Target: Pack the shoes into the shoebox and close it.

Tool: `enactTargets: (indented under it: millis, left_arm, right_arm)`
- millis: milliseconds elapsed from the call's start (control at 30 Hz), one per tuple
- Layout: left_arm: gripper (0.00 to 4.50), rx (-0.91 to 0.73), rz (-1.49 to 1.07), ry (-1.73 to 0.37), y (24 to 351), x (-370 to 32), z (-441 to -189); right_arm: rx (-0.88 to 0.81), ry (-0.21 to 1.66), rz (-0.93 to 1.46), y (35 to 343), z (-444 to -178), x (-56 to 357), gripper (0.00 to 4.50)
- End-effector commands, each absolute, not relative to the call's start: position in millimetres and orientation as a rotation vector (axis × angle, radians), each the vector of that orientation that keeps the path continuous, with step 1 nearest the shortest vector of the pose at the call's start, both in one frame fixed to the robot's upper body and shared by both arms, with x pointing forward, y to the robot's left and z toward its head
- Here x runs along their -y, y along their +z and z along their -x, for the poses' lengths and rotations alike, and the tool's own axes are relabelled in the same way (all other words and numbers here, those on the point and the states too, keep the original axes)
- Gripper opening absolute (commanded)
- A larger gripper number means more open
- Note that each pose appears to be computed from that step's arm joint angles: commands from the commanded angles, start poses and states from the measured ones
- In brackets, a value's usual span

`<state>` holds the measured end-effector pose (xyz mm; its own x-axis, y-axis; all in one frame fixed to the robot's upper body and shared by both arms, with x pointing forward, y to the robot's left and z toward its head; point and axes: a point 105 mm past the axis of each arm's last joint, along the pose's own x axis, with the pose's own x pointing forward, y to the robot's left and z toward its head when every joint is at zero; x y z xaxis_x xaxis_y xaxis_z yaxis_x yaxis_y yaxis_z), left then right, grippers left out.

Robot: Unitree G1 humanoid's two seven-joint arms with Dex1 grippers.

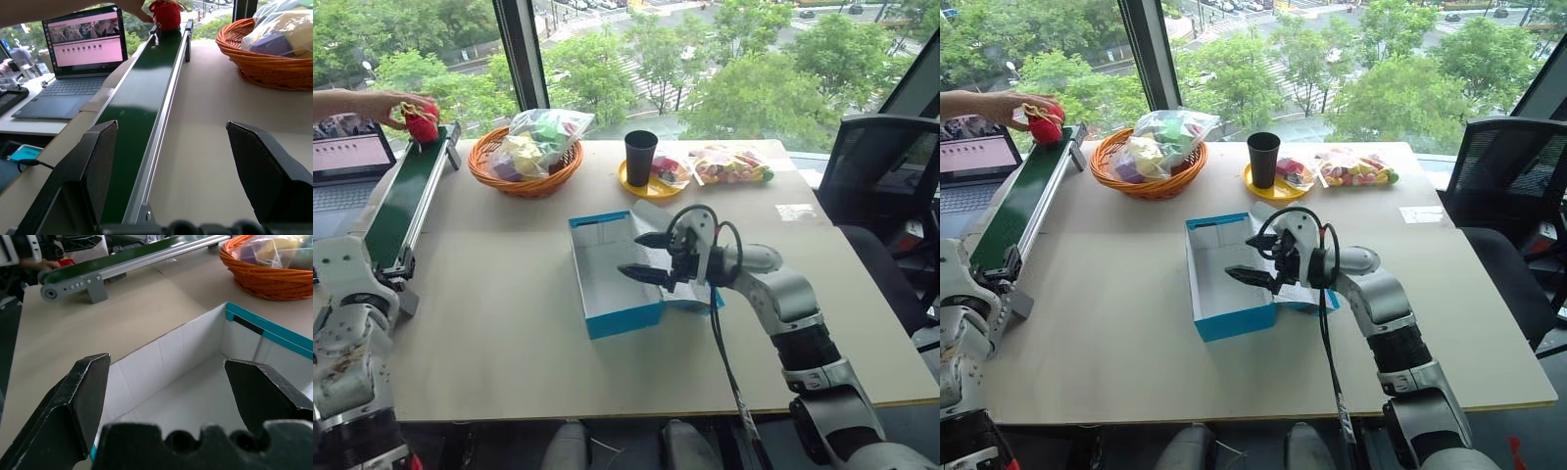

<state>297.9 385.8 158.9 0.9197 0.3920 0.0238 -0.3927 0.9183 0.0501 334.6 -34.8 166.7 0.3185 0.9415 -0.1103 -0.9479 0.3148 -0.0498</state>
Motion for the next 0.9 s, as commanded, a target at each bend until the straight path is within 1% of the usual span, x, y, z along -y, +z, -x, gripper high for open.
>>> enactTargets:
  millis: [33, 100, 200, 300, 400, 533, 633, 767, 900]
  left_arm:
    - [4.47, 0.075, 0.009, 0.408, 169.2, -399.1, -293.0]
    - [4.47, 0.061, 0.005, 0.453, 166.3, -412.0, -287.4]
    - [4.47, 0.055, 0.018, 0.484, 165.0, -425.5, -285.2]
    - [4.47, 0.051, 0.039, 0.515, 165.9, -439.7, -284.3]
    - [4.47, -0.005, 0.04, 0.529, 157.6, -446.4, -288.8]
    - [4.47, -0.02, 0.024, 0.513, 156.0, -450.8, -295.7]
    - [4.47, -0.028, 0.017, 0.507, 152.8, -455.6, -302.2]
    - [4.47, -0.03, 0.001, 0.407, 152.4, -450.4, -318.1]
    - [4.47, -0.044, -0.026, 0.39, 147.7, -452.1, -321.7]
  right_arm:
    - [0.008, 1.288, 0.114, 184.4, -328.8, 20.7, 4.5]
    - [0.016, 1.299, 0.095, 185.9, -325.8, 13.0, 4.5]
    - [0.025, 1.286, 0.091, 185.8, -328.8, 5.0, 4.5]
    - [0.026, 1.289, 0.084, 184.9, -326.3, -3.7, 4.5]
    - [0.02, 1.311, 0.08, 182.7, -321.2, -10.2, 4.5]
    - [0.012, 1.324, 0.111, 174.6, -315.9, -9.0, 4.5]
    - [0.012, 1.287, 0.122, 169.8, -319.8, -3.6, 4.5]
    - [0.026, 1.225, 0.104, 171.6, -325.7, 2.3, 4.5]
    - [0.039, 1.163, 0.111, 169.9, -332.0, 11.4, 4.5]
